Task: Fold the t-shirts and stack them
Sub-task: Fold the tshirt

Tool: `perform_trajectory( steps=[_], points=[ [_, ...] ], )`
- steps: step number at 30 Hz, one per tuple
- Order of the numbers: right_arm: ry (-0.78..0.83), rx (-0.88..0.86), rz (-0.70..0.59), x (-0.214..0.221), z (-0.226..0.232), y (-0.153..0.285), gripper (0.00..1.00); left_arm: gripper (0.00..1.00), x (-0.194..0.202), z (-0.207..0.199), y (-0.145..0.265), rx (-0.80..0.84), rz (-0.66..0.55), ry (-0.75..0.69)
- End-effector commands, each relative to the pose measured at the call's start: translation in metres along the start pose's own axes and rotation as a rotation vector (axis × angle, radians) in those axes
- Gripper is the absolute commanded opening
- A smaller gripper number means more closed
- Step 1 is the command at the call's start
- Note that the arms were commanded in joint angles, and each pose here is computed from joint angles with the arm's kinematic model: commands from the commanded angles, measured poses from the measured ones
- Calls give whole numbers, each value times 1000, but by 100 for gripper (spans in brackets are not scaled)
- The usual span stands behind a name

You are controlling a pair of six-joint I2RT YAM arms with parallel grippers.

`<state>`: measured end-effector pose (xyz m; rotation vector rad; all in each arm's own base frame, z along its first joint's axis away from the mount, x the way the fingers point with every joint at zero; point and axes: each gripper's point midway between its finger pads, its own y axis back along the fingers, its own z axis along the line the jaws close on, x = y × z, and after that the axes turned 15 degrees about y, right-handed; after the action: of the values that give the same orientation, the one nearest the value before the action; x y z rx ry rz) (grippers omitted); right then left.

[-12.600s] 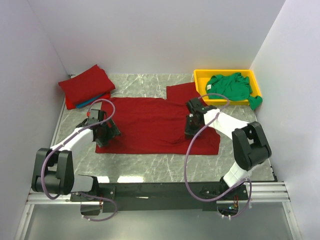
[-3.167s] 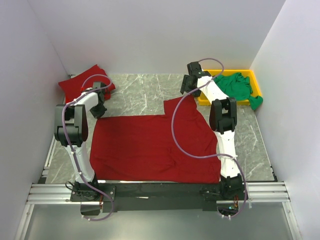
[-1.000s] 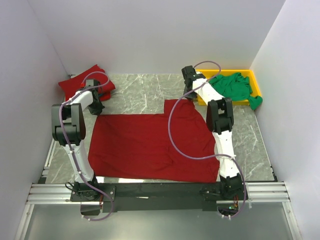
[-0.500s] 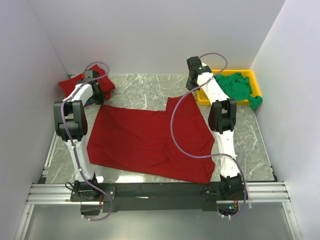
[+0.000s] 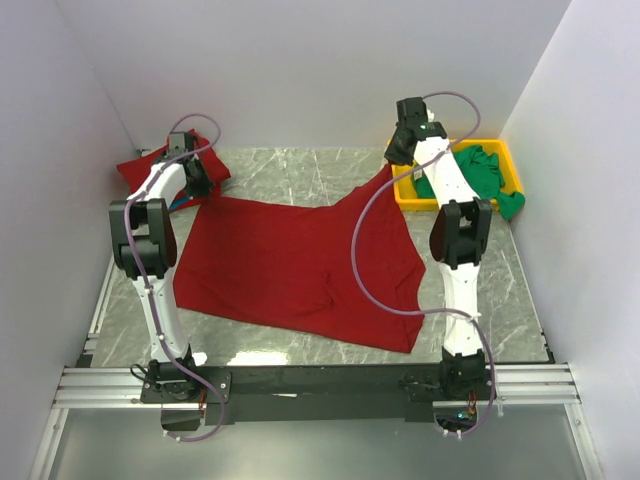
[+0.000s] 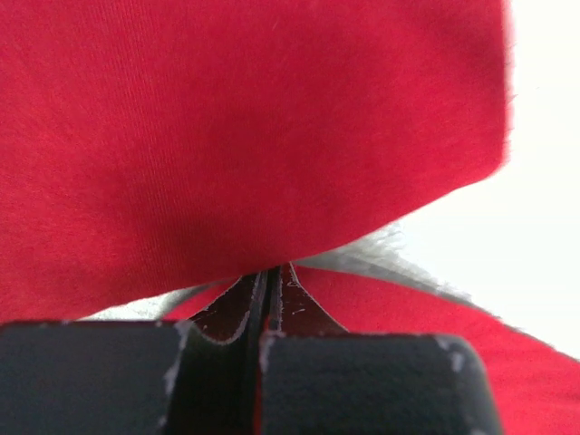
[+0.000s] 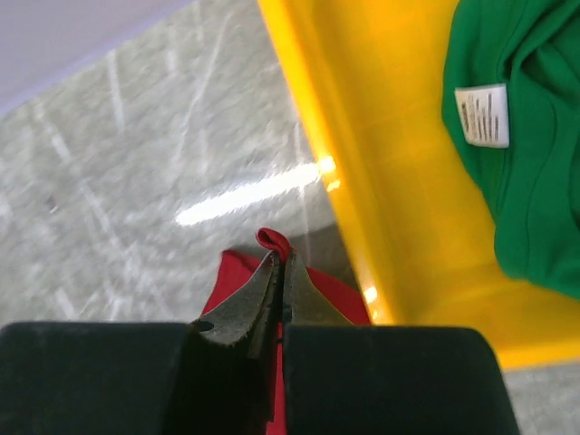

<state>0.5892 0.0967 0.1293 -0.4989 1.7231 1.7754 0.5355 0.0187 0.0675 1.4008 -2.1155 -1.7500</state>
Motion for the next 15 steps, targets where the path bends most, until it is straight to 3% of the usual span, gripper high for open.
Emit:
perform_trajectory(
  steps=[1,15],
  points=[
    [-27,-93,-156,-48,17,68,0,1,-3,-1,9,35,-25,-29],
    [72,-133,28,74,51,137,0,1,12,45,31,-122,-75,-18]
  ],
)
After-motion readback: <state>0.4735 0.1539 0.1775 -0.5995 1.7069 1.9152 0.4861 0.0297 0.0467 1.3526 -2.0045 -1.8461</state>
